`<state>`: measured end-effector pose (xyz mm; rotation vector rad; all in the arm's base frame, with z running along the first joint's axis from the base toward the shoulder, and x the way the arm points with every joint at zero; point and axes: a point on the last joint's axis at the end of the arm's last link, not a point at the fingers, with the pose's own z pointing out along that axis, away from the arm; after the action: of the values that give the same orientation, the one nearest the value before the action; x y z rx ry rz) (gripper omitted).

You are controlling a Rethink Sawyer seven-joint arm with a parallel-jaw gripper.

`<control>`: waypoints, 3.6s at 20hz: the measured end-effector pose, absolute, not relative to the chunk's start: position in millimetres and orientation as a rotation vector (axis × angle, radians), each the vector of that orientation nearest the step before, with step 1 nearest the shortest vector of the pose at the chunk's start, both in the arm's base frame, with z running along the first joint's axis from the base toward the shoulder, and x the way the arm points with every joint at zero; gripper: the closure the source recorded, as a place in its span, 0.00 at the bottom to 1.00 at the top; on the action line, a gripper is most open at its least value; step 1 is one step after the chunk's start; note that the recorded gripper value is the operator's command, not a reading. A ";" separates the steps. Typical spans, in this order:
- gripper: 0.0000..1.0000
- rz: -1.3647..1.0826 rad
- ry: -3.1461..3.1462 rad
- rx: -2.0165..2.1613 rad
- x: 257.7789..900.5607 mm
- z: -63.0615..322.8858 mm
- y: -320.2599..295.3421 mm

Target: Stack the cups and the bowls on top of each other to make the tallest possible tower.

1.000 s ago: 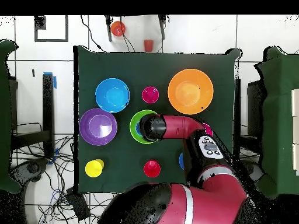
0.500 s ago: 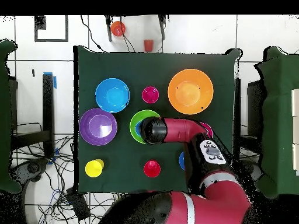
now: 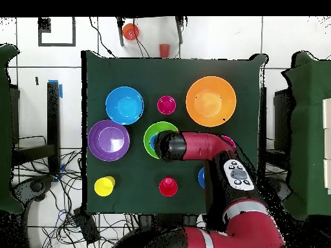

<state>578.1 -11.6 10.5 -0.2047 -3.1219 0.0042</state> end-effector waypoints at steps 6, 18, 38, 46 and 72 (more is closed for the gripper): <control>0.00 0.033 -3.130 -0.202 572.5 34.3 -13.1; 0.00 0.088 -3.132 -0.222 537.7 108.9 -8.5; 0.00 0.122 -3.094 -0.311 511.4 154.6 -21.6; 0.00 0.105 -3.054 -0.353 477.3 153.4 -27.2; 0.00 0.054 -2.989 -0.433 433.1 106.9 -107.6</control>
<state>433.1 -107.6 106.9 -0.4333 -2.9893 0.0542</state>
